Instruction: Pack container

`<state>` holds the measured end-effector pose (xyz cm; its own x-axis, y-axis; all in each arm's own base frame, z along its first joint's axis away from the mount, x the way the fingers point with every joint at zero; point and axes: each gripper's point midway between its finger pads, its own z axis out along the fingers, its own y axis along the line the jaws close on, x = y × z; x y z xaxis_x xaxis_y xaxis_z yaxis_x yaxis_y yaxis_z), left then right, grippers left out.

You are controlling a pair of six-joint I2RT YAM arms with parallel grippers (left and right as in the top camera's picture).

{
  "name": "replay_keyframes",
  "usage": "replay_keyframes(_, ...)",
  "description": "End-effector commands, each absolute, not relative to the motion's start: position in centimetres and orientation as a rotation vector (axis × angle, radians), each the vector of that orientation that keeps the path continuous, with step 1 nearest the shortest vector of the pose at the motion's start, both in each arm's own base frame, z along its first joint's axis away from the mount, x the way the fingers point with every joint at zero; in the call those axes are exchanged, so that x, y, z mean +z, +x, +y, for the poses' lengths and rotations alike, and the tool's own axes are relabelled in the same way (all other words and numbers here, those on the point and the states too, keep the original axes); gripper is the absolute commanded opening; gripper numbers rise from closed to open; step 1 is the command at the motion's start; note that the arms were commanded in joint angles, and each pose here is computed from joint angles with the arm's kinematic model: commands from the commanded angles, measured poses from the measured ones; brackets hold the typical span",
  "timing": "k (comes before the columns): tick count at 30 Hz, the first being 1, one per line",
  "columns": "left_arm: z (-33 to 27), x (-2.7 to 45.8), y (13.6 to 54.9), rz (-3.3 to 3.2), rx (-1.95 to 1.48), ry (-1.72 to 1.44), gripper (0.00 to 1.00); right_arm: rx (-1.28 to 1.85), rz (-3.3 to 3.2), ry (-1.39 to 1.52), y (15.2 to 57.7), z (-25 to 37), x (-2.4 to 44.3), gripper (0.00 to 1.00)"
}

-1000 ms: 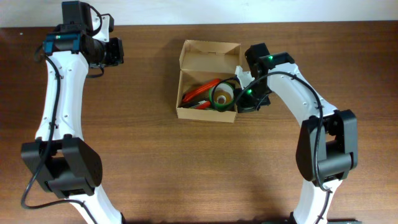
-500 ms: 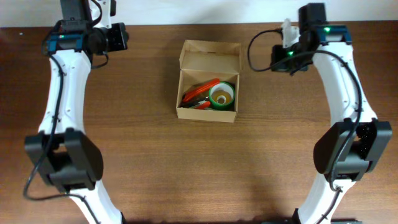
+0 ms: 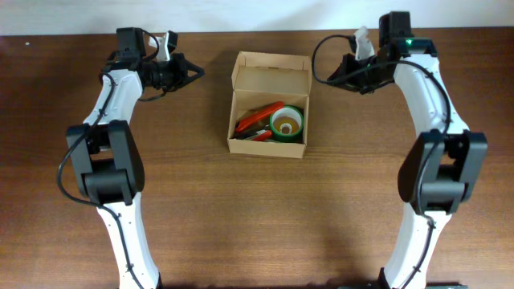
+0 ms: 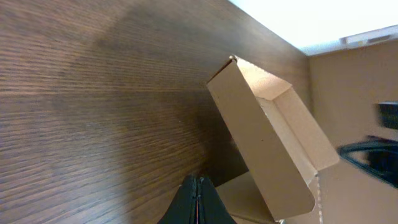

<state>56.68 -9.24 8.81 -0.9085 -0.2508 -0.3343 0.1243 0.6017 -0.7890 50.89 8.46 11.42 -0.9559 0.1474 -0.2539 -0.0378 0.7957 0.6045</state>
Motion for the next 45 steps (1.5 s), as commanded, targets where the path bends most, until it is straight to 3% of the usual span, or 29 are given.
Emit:
replay_keyframes(1, -10.3, 9.2, 56.3, 2.384, -1.383, -0.105, 0.02, 1.073, 2.684, 0.138, 51.0, 9.0, 10.6, 0.04)
replay_keyframes(13, -10.9, 5.9, 56.6, 2.417, -1.467, -0.221, 0.02, 1.183, 2.692, 0.201, 51.9, 9.8, 7.0, 0.04)
replay_keyframes(27, -13.1, 4.7, 56.7, 2.231, -1.996, -0.225, 0.02, 1.227, 2.664, 0.173, 52.3, 10.1, 6.4, 0.04)
replay_keyframes(45, -16.4, 3.7, 57.0, 2.284, -1.941, -0.248, 0.02, 1.323, 2.641, 0.173, 52.3, 10.9, 5.8, 0.03)
